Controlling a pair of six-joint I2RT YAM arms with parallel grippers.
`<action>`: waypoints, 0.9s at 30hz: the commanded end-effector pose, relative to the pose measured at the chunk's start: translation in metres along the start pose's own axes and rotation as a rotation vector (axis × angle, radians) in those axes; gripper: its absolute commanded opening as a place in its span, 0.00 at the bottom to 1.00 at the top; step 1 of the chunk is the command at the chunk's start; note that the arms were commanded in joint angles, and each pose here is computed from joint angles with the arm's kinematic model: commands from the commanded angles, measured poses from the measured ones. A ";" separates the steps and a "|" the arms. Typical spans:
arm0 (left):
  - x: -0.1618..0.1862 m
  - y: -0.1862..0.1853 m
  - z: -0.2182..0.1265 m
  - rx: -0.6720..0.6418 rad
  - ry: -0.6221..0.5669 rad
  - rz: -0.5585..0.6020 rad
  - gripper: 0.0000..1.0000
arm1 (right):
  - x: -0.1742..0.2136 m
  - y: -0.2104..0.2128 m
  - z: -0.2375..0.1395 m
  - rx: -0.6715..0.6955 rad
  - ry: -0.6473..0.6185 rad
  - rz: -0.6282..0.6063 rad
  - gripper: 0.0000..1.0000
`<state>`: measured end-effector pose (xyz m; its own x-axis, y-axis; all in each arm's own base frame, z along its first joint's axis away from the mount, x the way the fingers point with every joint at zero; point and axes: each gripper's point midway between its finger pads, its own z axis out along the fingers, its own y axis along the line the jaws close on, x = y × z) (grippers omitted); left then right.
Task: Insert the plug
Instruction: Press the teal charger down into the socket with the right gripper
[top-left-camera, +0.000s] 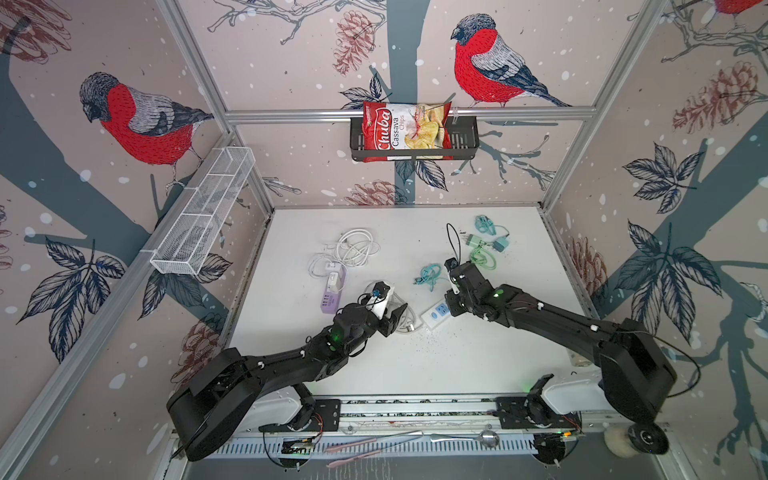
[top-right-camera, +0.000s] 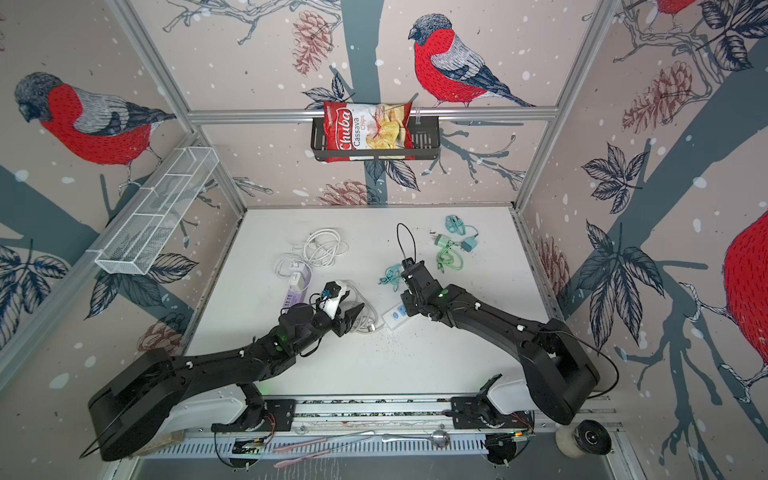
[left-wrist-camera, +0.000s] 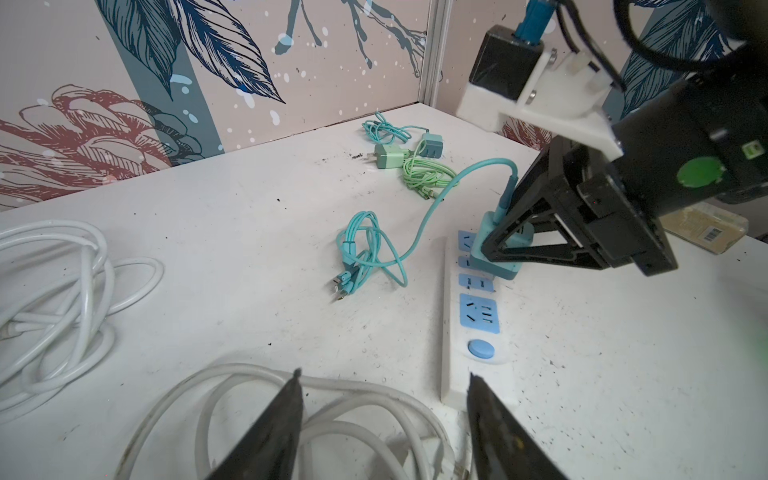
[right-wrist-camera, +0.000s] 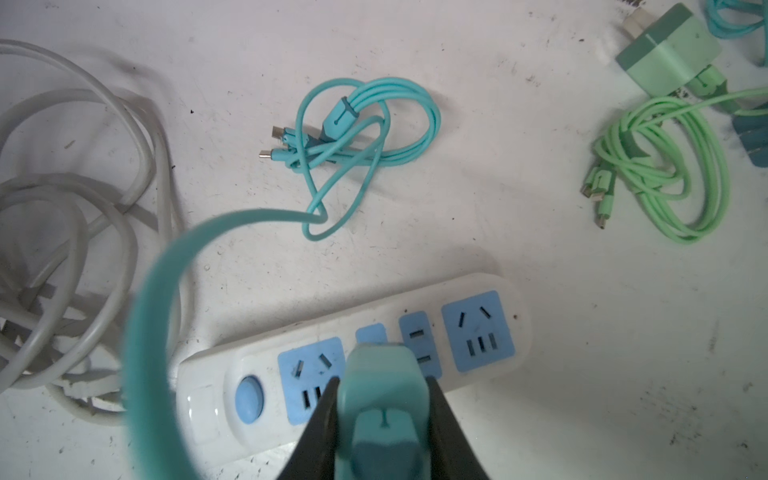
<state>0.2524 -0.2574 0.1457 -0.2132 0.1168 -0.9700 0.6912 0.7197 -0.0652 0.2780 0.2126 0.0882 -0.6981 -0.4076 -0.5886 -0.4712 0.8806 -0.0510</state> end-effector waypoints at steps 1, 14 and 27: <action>-0.012 -0.003 0.001 0.017 -0.037 0.008 0.62 | -0.003 0.004 0.003 -0.018 -0.036 -0.025 0.00; -0.010 -0.004 0.003 0.021 -0.032 0.013 0.62 | -0.015 0.006 -0.003 -0.031 -0.089 -0.071 0.00; -0.009 -0.004 0.004 0.022 -0.026 0.011 0.61 | -0.013 0.012 0.008 -0.066 -0.077 -0.115 0.00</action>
<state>0.2539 -0.2608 0.1447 -0.2137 0.1217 -0.9693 0.6966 0.7146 -0.0638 0.2826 0.2231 0.0859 -0.6210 -0.4820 -0.6181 -0.5578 0.8258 -0.0836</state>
